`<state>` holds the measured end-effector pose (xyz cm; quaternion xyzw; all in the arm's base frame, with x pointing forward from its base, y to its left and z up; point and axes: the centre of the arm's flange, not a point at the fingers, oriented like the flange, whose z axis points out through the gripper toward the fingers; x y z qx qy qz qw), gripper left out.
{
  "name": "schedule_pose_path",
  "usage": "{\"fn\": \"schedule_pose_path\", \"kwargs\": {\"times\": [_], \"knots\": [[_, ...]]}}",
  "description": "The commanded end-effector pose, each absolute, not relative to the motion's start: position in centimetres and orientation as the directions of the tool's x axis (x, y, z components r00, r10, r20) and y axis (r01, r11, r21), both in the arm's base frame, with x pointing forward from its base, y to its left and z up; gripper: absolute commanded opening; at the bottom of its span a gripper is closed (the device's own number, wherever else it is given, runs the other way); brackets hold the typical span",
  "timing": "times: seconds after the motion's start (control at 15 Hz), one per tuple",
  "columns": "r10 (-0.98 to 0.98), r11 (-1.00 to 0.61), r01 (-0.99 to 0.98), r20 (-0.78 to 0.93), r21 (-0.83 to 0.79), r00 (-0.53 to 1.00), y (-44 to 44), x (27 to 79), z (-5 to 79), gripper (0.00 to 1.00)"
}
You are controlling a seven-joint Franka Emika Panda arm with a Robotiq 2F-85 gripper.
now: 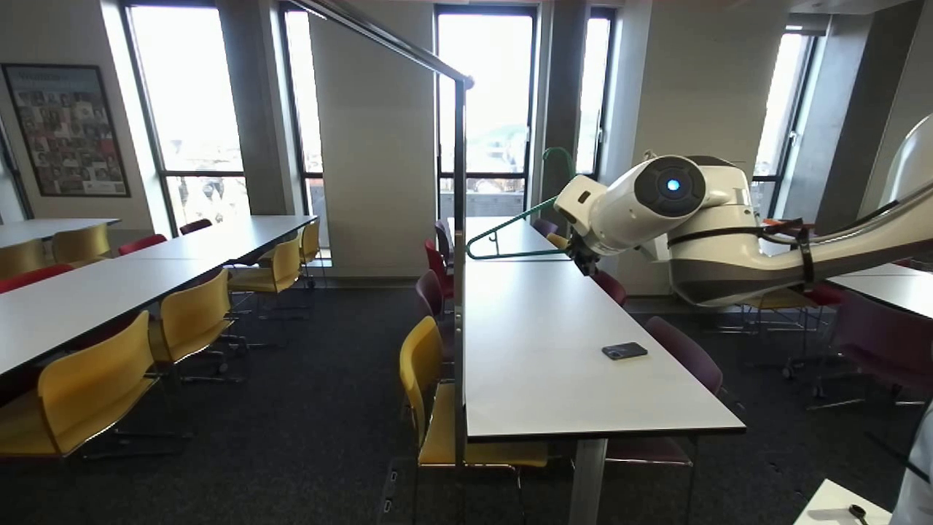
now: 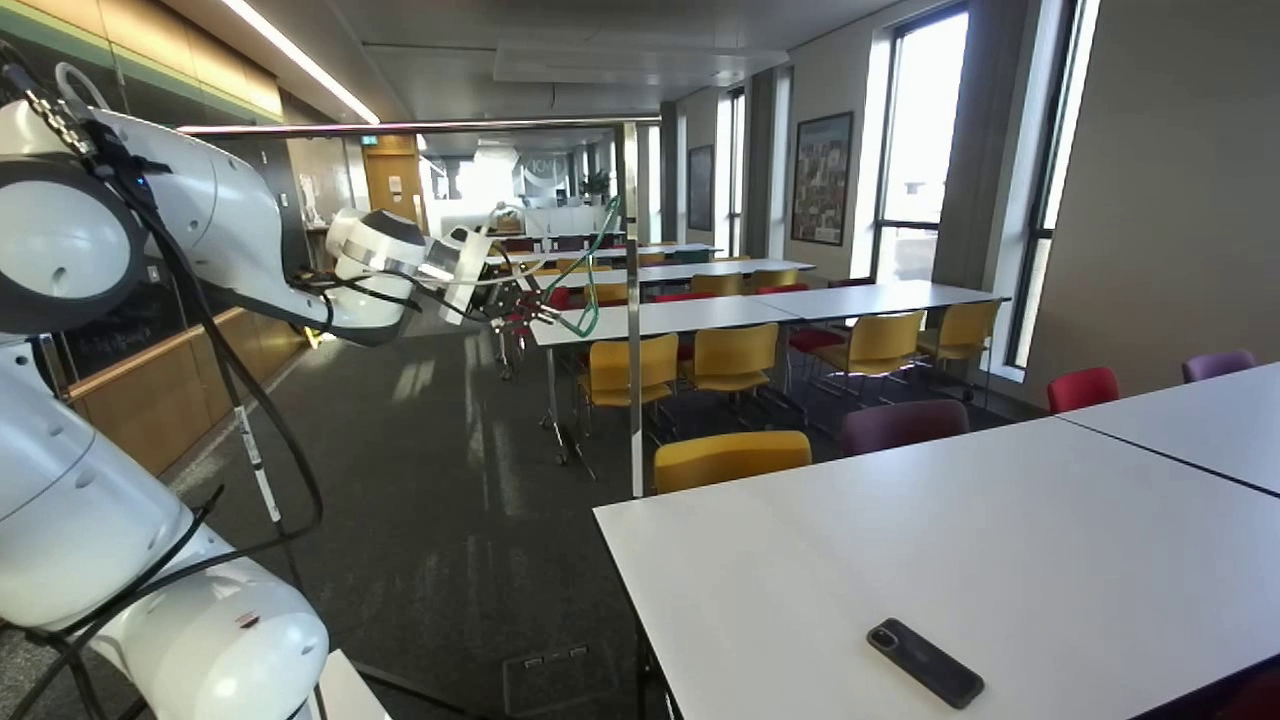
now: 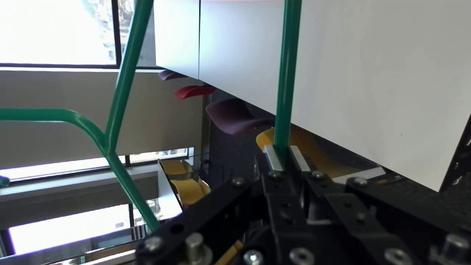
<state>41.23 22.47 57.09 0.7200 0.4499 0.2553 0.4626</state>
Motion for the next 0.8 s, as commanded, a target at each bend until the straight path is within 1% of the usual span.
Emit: {"fn": "schedule_pose_path", "kwargs": {"times": [0.0, 0.33, 0.4, 0.53, 0.73], "knots": [[0.884, -0.167, 0.411, -0.049, 0.896, 0.464, 22.5, 41.2, 57.1, 0.09], [0.884, -0.166, 0.411, -0.049, 0.896, 0.464, 22.5, 41.2, 57.1, 0.09], [0.884, -0.166, 0.411, -0.049, 0.896, 0.464, 22.5, 41.2, 57.1, 0.02], [0.886, -0.118, 0.393, -0.082, 0.912, 0.457, 23.4, 42.3, 58.4, 0.02], [0.873, 0.026, 0.322, -0.178, 0.946, 0.454, 25.5, 44.8, 61.7, 0.02]]}}
